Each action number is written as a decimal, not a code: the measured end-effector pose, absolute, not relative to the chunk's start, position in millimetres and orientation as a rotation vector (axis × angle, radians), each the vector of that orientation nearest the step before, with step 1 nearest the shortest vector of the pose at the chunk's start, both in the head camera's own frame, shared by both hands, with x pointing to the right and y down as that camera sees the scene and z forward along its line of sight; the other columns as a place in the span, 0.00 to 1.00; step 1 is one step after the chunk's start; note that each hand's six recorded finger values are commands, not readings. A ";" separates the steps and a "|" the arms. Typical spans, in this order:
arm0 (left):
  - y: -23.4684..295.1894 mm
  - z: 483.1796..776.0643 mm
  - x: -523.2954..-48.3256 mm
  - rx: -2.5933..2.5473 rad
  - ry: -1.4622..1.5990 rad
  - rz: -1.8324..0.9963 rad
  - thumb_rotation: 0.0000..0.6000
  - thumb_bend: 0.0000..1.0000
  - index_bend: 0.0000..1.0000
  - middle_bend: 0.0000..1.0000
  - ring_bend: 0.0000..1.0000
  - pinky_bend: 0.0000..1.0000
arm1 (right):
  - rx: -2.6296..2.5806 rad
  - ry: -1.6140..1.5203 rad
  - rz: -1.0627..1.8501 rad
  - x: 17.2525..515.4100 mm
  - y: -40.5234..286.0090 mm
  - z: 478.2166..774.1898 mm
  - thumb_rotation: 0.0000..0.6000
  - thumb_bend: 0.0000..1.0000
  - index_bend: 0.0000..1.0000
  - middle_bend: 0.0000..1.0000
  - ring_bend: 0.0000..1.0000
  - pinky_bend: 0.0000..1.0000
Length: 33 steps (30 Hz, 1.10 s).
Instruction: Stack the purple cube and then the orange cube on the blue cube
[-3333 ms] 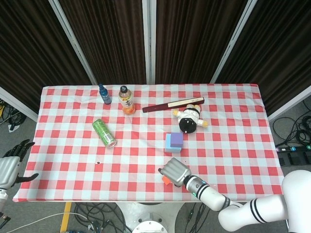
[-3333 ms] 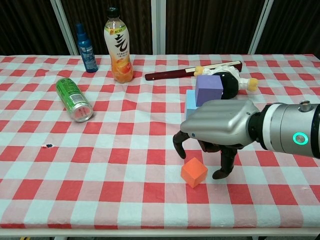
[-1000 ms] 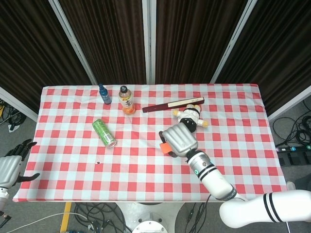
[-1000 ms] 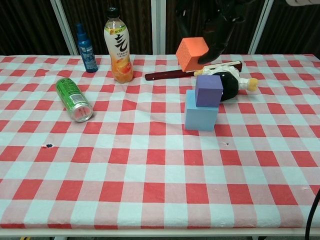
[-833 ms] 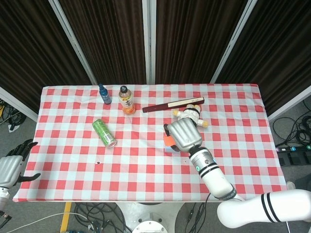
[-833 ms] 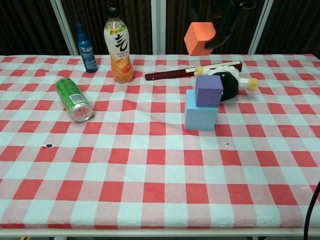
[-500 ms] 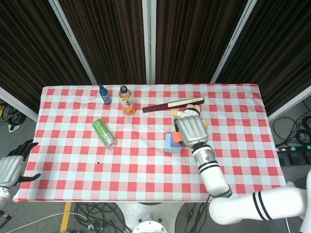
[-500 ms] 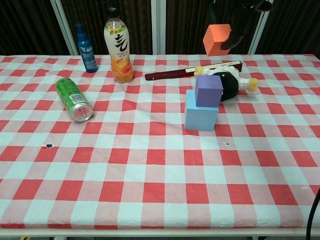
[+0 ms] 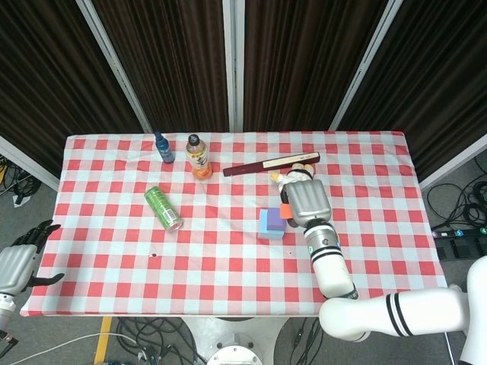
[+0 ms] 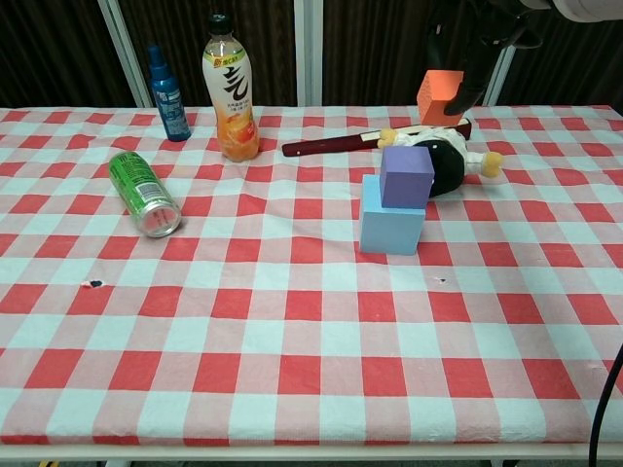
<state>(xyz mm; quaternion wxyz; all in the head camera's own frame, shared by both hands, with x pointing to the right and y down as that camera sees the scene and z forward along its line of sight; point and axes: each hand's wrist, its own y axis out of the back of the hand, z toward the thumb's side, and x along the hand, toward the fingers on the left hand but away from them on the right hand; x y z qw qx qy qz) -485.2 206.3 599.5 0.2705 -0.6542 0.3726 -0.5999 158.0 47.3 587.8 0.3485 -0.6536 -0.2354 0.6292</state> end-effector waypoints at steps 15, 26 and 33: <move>209.0 602.3 -491.0 -1.776 1.016 -1.630 1.00 0.00 0.19 0.17 0.15 0.22 | -1.707 -0.598 1.682 150.0 55.0 605.6 1.00 0.14 0.60 1.00 0.95 0.82; 209.0 601.8 -493.5 -1.778 1.025 -1.628 1.00 0.00 0.19 0.17 0.15 0.22 | -1.741 -0.649 1.705 139.1 55.8 614.5 1.00 0.15 0.62 1.00 0.96 0.82; 209.0 601.9 -493.3 -1.783 1.024 -1.624 1.00 0.00 0.19 0.17 0.15 0.22 | -1.721 -0.665 1.718 138.6 55.1 610.9 1.00 0.15 0.62 1.00 0.96 0.82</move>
